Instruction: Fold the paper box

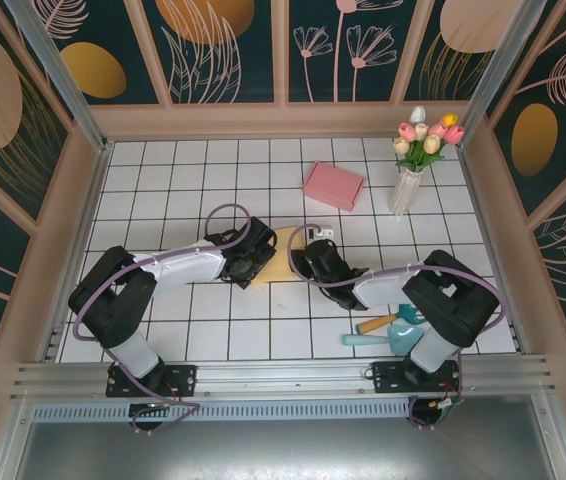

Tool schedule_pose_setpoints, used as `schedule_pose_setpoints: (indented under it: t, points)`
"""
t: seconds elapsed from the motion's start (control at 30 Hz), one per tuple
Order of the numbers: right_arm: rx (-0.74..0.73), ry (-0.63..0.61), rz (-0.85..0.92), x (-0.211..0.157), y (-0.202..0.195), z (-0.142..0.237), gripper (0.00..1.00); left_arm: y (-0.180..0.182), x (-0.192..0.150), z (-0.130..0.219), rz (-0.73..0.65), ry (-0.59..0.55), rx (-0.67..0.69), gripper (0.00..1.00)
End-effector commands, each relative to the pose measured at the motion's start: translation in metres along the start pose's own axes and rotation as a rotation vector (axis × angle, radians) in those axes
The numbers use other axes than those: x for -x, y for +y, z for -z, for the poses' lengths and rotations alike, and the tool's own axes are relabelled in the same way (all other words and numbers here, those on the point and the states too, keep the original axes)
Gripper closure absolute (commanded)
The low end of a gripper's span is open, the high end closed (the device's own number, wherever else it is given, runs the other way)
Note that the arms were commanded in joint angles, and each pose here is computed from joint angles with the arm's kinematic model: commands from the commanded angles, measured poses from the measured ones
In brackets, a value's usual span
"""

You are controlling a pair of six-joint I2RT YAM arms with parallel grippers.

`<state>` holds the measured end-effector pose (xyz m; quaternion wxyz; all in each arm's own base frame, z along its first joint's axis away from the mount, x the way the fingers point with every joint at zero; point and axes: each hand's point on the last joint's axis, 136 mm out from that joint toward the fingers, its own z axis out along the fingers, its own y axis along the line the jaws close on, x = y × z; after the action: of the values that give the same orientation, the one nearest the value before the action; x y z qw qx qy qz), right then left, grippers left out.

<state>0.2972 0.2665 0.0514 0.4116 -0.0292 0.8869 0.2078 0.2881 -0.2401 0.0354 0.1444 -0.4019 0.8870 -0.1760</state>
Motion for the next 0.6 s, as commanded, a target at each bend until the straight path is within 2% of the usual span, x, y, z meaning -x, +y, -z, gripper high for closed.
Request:
schedule_pose_setpoints:
  t: [0.0,0.57]
  points:
    - [-0.024,0.100,0.063,-0.026,-0.010,0.010,0.49,0.021,0.010,-0.011,0.018,-0.029,0.059,0.23]
    - [0.159,0.163,0.031,-0.048,0.027,0.025,0.52,0.025,0.012,-0.010,0.019,-0.041,0.079,0.22]
